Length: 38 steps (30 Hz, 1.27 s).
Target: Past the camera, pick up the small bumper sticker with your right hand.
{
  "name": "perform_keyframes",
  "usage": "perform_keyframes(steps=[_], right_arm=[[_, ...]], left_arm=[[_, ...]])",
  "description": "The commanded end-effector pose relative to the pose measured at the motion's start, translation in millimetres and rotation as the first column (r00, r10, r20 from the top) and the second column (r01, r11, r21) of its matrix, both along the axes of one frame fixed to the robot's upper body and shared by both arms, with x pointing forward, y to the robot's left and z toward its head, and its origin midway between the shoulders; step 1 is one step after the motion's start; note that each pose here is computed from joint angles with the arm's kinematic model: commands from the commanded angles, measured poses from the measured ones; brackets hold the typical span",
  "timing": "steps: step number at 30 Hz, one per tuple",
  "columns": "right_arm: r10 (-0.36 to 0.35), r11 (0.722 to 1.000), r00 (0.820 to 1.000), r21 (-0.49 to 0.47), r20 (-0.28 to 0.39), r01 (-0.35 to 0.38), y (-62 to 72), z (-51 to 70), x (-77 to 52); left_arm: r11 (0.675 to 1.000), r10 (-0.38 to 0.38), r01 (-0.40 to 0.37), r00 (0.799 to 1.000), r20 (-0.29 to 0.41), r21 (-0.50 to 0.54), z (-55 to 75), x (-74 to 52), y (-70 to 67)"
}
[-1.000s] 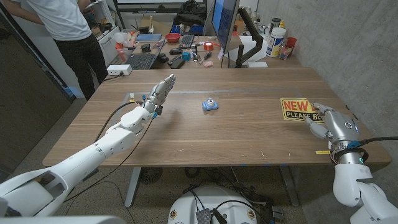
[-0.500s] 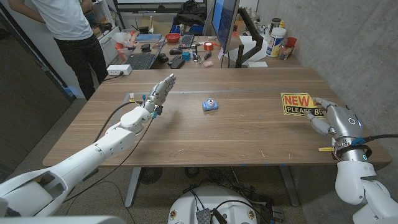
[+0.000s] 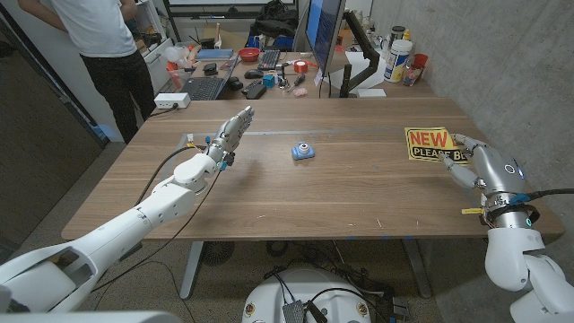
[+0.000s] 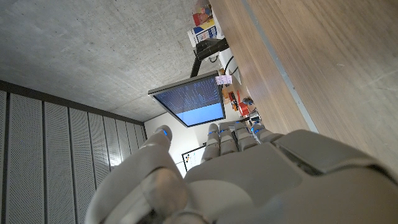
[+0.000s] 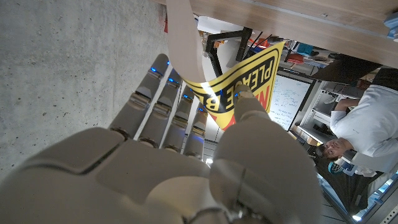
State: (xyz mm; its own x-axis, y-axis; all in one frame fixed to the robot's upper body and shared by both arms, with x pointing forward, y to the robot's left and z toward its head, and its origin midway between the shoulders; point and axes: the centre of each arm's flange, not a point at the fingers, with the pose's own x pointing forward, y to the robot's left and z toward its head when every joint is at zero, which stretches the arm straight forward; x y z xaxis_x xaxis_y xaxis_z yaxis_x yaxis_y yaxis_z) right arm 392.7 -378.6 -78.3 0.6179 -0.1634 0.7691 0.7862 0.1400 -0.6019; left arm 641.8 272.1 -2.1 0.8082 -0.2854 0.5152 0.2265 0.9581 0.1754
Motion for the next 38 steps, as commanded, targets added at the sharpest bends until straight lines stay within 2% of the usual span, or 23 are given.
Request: perform_keyframes(steps=[1,12,22,33,38], right_arm=[[0.01,1.0,1.0,-0.022,0.014,-0.01,5.6,6.1,-3.7],[0.018,0.999,1.0,-0.029,0.024,-0.017,11.0,8.6,-1.8],[0.03,0.999,0.999,-0.032,0.034,-0.028,14.7,11.4,3.6],[0.028,0.999,0.999,-0.022,0.037,-0.028,11.8,13.1,7.6],[0.027,0.999,0.999,-0.026,0.037,-0.026,10.2,12.8,8.3]], left_arm=[[1.0,-0.009,0.009,1.0,-0.004,0.004,-1.0,0.6,0.7],[1.0,-0.012,0.012,1.0,-0.011,0.009,-5.9,-1.7,0.8],[1.0,-0.003,0.003,1.0,-0.003,0.011,-4.6,-5.6,4.2],[1.0,0.0,0.0,1.0,0.004,0.01,0.9,-4.8,3.5],[1.0,-0.007,0.007,1.0,-0.002,0.018,-1.2,-3.1,-1.1]])
